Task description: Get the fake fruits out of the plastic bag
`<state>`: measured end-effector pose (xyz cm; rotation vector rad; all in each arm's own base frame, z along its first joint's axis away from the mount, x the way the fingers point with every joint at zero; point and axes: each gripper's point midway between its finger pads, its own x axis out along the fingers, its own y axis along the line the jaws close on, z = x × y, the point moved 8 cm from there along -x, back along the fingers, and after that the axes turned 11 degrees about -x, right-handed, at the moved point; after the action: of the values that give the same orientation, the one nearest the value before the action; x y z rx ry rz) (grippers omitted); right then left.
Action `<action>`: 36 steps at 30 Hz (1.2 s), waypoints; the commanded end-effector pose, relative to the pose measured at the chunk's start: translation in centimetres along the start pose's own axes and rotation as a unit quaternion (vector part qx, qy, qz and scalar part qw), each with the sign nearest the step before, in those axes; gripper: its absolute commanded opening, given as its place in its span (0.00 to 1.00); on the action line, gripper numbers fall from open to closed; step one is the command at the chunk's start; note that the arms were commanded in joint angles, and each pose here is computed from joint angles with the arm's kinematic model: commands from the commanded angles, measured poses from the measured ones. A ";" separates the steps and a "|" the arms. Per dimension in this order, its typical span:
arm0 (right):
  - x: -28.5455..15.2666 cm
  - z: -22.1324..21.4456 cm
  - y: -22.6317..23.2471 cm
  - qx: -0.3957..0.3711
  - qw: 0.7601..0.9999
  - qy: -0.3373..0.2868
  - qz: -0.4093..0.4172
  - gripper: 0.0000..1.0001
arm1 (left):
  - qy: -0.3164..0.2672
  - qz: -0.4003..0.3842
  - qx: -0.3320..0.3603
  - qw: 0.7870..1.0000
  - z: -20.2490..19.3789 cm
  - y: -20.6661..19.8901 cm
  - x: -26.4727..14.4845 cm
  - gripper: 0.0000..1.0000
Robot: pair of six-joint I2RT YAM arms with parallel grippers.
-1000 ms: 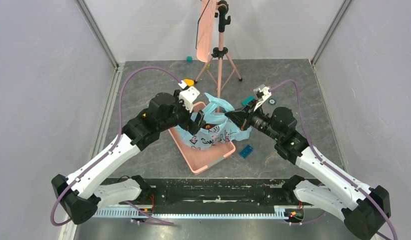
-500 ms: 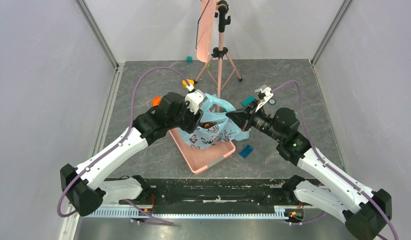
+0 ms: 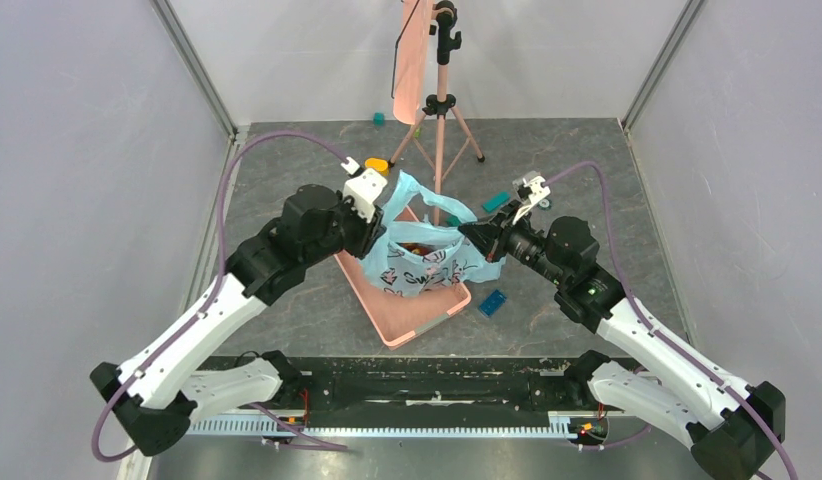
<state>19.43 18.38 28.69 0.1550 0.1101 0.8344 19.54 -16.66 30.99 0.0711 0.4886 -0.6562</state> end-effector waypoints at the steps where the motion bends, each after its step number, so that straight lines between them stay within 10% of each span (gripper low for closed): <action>1: -0.1 1.6 -0.6 -0.012 0.999 -0.019 -0.040 0.00 | -0.086 -0.024 -0.016 0.996 3.2 -0.7 -2.8 0.35; 7: -0.1 1.7 -0.7 -0.012 0.999 -0.021 -0.047 0.00 | -0.091 -0.028 -0.018 0.995 3.0 -0.8 -2.8 0.11; 11: -0.2 1.6 -0.8 -0.014 0.999 -0.020 -0.049 0.00 | -0.081 -0.037 -0.019 0.996 2.5 -0.9 -2.4 0.12; 18: -0.2 1.5 -0.8 -0.016 0.998 -0.017 -0.050 0.00 | -0.084 -0.099 -0.016 0.991 2.1 -2.1 -2.7 0.66; 36: -0.1 1.2 -0.9 -0.016 0.999 -0.014 -0.047 0.00 | -0.019 -0.066 -0.023 0.997 -0.3 -2.4 2.0 0.74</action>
<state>19.97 17.70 27.85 0.1259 0.1435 0.7434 18.81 -19.21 29.98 -0.0042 0.4959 -0.8295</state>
